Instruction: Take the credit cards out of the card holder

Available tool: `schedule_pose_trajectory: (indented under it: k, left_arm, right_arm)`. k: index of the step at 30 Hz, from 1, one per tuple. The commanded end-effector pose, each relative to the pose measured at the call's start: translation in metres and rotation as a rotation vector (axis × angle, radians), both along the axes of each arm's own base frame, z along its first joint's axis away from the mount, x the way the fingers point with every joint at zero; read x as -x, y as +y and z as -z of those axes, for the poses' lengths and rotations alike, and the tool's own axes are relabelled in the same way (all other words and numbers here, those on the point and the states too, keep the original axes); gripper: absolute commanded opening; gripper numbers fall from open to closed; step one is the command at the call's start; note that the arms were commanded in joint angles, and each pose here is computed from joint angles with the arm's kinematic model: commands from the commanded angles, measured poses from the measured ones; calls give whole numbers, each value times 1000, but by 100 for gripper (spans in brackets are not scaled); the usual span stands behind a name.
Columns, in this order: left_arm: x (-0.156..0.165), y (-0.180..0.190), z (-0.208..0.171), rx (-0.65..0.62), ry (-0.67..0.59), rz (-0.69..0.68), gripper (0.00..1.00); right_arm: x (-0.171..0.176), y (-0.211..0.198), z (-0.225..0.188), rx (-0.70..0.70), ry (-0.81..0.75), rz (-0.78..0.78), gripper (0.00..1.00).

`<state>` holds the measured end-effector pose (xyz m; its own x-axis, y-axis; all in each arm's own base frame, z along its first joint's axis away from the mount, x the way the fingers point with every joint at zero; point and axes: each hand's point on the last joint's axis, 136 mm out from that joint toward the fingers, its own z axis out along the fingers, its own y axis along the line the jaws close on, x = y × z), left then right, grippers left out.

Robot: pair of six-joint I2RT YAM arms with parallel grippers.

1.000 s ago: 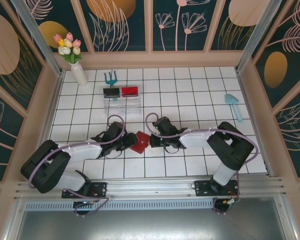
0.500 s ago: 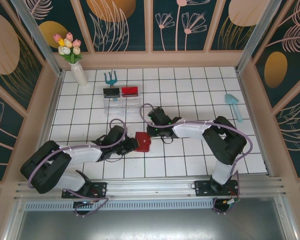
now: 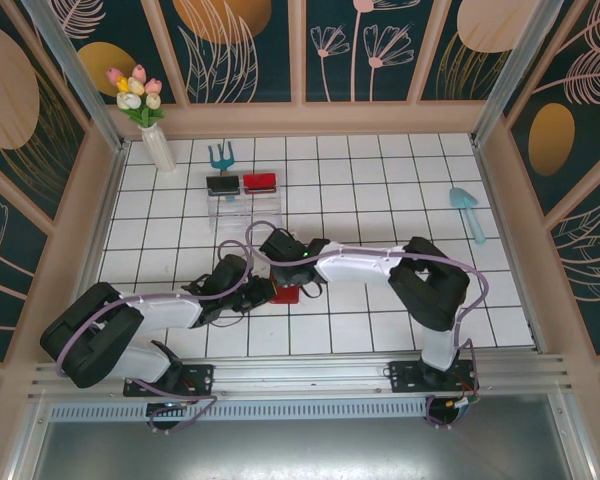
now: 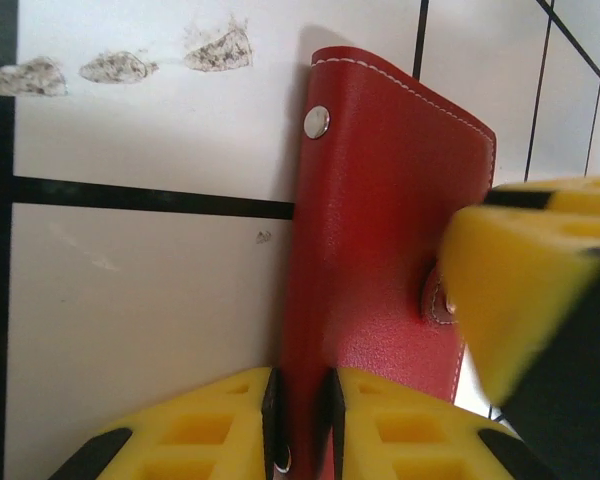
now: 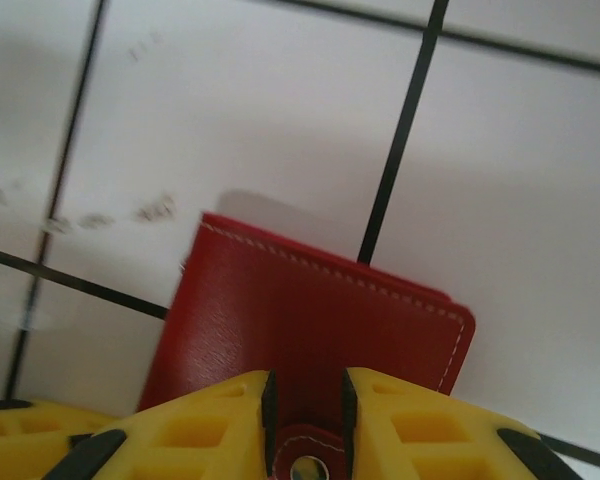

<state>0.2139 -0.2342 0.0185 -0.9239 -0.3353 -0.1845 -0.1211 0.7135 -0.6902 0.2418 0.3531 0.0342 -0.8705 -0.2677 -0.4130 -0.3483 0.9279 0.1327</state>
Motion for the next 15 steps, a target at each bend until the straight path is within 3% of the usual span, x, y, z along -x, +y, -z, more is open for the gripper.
schedule_pose_trajectory:
  k: [1,9,15]
  left_arm:
    - [10,5,11,-19,35,8,24]
    - [11,7,11,-17,35,-2,25]
    - [11,9,13,-26,40,-15,23]
  right_arm:
    - [4,-5,6,52,16,22,27]
    - [15,-7,17,92,26,-1,38]
    - [17,-13,7,151,-23,12,39]
